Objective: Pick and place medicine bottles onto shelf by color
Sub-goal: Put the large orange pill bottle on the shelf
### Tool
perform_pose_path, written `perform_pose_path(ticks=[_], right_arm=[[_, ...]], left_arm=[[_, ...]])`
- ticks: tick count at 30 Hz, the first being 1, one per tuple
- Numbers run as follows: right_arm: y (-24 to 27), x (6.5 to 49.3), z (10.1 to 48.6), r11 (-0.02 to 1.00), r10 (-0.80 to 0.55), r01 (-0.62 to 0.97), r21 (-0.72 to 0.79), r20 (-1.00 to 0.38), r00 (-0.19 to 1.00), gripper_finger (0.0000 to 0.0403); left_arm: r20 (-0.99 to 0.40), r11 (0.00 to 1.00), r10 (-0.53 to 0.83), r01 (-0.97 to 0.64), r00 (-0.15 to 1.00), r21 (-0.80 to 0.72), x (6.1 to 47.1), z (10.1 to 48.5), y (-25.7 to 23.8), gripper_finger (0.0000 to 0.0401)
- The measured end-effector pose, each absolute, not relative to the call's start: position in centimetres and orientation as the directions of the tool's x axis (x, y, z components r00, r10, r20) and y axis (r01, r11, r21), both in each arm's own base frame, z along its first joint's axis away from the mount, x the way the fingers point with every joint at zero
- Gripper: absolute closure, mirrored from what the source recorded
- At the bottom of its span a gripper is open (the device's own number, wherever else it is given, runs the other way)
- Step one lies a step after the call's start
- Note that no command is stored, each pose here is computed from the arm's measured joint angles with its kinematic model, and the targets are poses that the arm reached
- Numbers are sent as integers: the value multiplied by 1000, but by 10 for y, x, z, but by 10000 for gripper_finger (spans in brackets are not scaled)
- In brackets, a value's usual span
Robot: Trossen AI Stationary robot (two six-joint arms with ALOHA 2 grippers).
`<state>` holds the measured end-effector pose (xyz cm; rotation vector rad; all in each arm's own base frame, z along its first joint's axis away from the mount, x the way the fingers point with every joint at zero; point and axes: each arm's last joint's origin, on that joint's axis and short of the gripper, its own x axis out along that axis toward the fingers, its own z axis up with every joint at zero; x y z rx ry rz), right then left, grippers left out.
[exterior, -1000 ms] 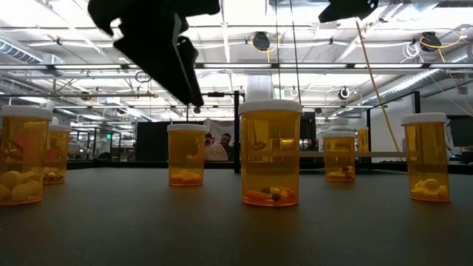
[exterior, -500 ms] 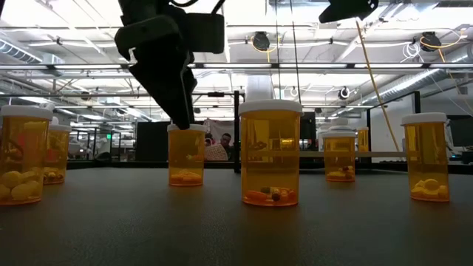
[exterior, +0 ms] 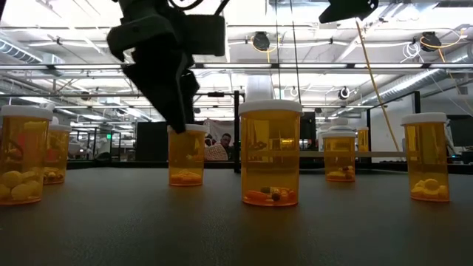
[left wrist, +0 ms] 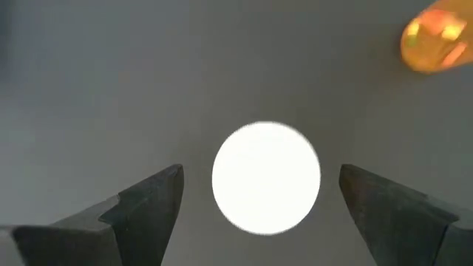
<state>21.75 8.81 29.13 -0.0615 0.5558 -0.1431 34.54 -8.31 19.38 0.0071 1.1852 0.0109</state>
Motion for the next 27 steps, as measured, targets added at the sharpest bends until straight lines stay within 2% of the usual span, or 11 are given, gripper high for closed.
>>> perform_pose_path(ticks=[4, 19, 22, 27], right_arm=[[88, 217, 291, 988, -151, 118, -97, -522, 840, 150], [88, 217, 291, 988, -152, 118, -98, -522, 839, 150], [88, 217, 291, 988, -152, 118, -98, -523, 839, 150], [88, 217, 291, 988, -153, 113, -107, -525, 837, 150]], left_arm=[[-924, 1000, 10, 12, 383, 16, 347, 193, -83, 53], [-924, 999, 25, 27, 382, 38, 349, 189, -82, 189], [-924, 999, 26, 27, 381, 39, 348, 189, -82, 193], [-929, 999, 28, 27, 370, 40, 346, 192, -82, 166]])
